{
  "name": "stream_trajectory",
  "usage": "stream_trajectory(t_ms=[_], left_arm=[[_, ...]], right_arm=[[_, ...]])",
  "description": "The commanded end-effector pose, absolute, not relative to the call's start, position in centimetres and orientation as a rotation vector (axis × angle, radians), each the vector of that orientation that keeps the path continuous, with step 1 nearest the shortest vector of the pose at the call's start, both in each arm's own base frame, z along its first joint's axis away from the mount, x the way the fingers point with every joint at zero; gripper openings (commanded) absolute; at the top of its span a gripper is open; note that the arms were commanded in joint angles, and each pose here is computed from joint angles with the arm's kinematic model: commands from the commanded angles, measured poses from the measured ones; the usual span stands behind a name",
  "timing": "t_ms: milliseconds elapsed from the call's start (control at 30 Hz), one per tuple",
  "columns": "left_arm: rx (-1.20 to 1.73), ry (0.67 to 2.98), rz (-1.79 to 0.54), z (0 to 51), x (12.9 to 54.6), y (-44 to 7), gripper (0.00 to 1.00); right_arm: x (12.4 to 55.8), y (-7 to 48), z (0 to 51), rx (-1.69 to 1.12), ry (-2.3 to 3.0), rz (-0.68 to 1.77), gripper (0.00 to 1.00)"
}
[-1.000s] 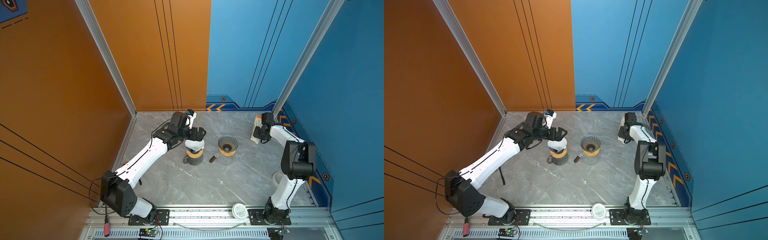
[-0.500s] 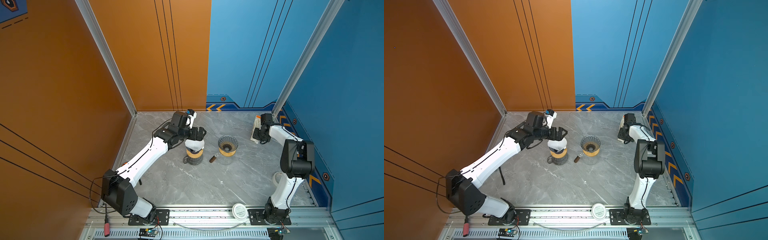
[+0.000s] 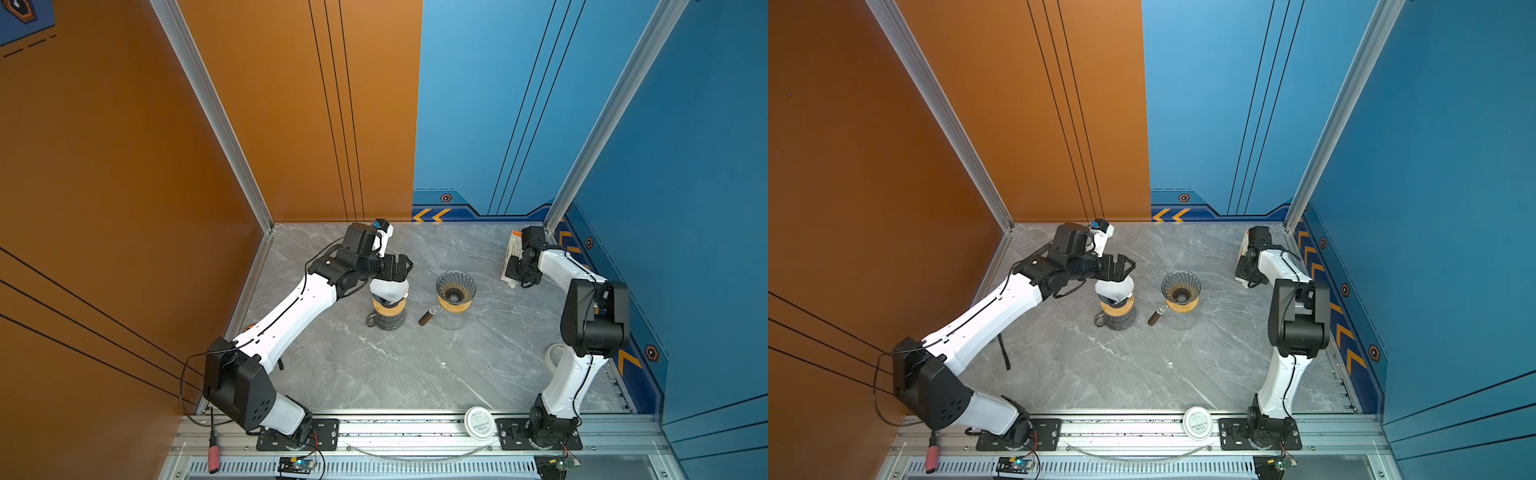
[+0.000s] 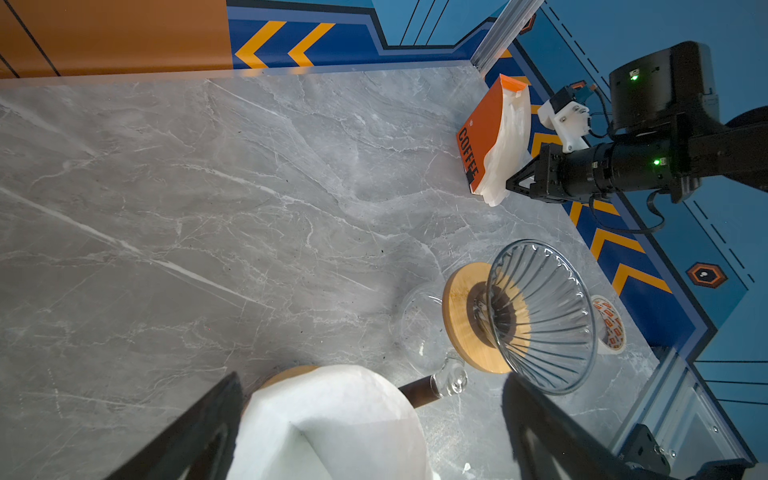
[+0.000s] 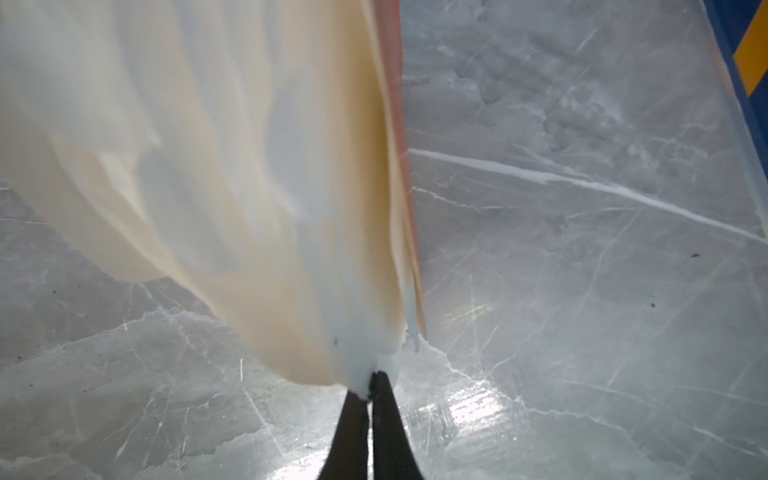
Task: Place the coffee filter in the dripper
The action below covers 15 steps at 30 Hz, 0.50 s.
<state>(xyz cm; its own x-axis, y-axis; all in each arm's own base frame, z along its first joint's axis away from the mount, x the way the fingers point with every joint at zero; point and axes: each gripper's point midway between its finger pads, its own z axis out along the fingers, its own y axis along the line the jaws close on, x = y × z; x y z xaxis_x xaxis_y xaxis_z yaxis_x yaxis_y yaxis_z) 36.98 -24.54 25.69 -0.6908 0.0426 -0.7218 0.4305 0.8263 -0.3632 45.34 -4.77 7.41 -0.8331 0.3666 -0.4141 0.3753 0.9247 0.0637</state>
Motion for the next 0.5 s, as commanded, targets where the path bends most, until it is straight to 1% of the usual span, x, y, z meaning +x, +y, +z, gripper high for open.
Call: stream_trajectory(t_ms=[0,100,233,467], left_arm=[[0.344,2.268,-0.696,26.2,37.1,-24.8,0.98],[0.345,2.269,-0.694,26.1,37.0,-24.8,0.98],[0.348,2.271,-0.697,26.0,37.0,-24.9,0.98],[0.345,2.277,-0.693,25.9,36.9,-24.8,0.98]], right_arm=[[44.9,-4.8,10.9,0.556,2.619,-0.004,0.00],[44.8,-5.0,11.1,0.572,2.619,-0.004,0.00],[44.8,-5.3,10.6,0.584,2.632,0.001,0.03],[46.1,-5.7,9.9,0.584,2.637,0.004,0.02]])
